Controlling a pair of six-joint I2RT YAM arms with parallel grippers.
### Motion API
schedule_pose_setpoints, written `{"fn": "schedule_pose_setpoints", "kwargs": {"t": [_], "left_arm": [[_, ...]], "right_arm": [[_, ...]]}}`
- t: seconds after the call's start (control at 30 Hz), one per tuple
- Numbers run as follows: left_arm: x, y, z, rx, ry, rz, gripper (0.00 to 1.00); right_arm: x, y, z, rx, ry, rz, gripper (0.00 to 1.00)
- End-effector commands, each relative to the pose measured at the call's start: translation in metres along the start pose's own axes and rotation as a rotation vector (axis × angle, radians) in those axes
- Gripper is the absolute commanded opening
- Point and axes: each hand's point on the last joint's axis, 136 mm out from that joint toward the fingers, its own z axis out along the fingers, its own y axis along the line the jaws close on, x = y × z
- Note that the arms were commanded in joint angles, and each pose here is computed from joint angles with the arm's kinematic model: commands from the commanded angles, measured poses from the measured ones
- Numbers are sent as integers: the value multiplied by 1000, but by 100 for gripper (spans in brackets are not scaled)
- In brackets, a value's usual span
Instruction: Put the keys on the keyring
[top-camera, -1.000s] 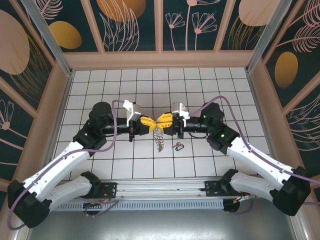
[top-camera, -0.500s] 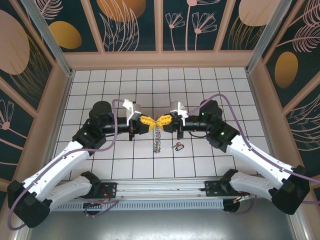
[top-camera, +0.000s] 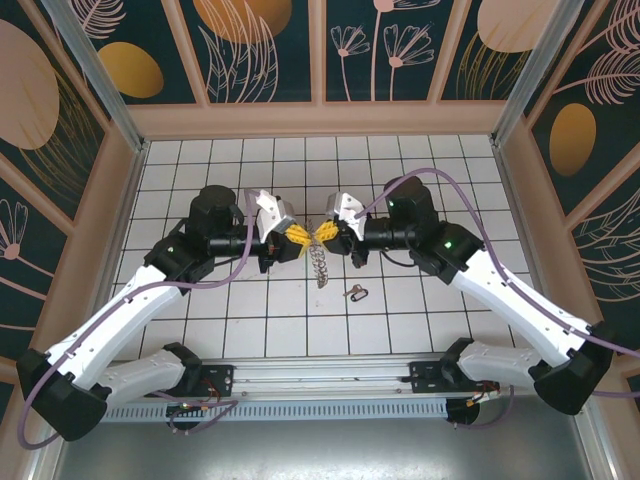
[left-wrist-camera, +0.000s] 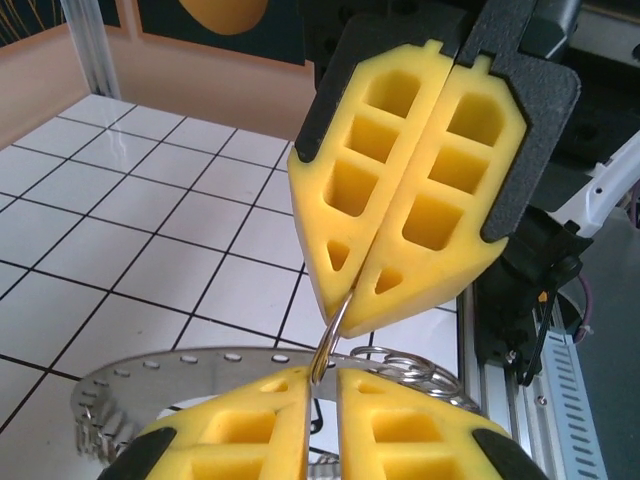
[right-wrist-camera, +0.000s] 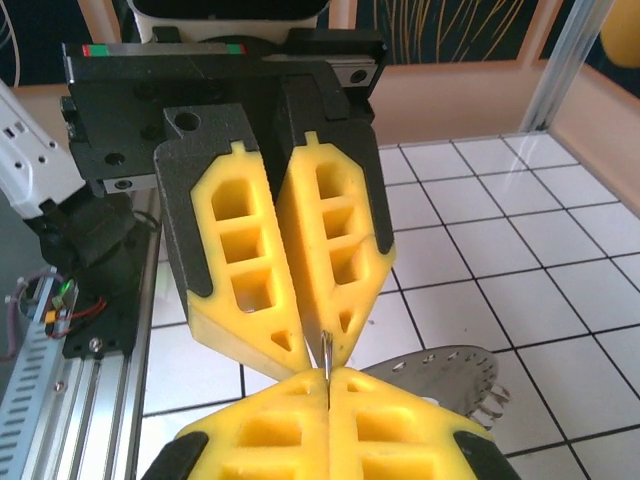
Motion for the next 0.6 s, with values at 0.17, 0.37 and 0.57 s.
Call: {"fn": "schedule_pose_setpoints", "kwargs": {"t": [0.17, 0.37, 0.57], "left_arm": [[-5, -6, 2, 39, -2, 24, 16], [-2, -4, 6, 41, 7, 22, 0], [-3, -4, 7, 47, 1, 32, 0]], "right_arm": [[-2, 3, 9, -23, 90, -61, 0], [0, 5, 12, -34, 112, -80, 0], [4, 5, 10, -13, 124, -85, 0]]}}
